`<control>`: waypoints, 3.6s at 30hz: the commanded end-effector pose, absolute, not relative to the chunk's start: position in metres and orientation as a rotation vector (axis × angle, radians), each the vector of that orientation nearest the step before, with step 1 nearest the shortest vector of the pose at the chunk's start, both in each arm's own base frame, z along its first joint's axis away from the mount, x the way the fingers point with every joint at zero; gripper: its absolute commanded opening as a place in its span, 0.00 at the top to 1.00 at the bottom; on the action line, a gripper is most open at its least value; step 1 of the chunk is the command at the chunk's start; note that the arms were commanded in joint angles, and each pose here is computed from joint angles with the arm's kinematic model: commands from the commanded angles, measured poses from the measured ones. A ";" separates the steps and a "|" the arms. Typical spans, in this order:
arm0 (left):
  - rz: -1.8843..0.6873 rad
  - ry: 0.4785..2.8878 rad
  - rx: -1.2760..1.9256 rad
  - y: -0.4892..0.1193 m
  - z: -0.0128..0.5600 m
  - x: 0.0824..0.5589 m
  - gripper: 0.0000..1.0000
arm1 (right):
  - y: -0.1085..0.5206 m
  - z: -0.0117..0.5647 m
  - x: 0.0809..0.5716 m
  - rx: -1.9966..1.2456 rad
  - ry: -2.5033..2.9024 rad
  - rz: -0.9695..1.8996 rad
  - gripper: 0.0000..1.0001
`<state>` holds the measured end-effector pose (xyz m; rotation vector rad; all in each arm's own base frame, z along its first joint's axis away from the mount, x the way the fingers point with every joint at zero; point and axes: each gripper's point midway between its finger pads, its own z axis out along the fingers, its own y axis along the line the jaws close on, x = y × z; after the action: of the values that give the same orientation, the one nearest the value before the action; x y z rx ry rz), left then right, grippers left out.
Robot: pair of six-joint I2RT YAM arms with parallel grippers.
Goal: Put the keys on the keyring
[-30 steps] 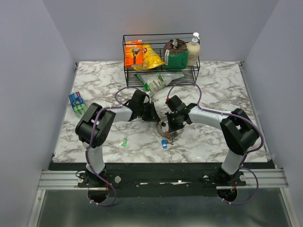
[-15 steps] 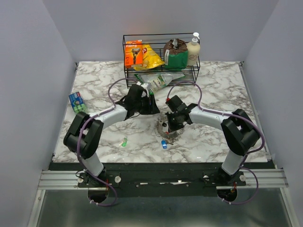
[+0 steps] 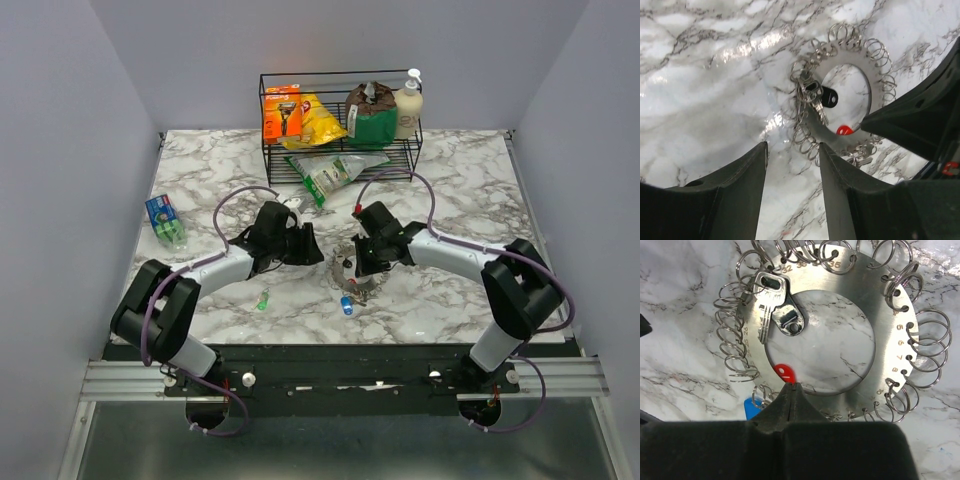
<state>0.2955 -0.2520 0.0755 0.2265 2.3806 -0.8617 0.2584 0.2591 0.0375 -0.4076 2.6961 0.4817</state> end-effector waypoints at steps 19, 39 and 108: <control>-1.025 2.234 0.355 -0.268 0.086 0.280 0.50 | 0.300 0.102 0.236 -0.565 2.324 0.971 0.89; -1.149 2.131 0.584 -0.297 0.094 0.227 0.53 | 0.279 0.099 0.249 -0.495 2.276 0.990 0.66; -1.017 2.241 0.631 -0.309 0.043 0.223 0.57 | 0.255 0.084 0.255 -0.371 2.320 1.036 0.64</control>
<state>0.2169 -0.3046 0.0311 0.6188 2.2941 -1.0311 0.2581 0.2544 0.0882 -0.3713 2.3130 1.0117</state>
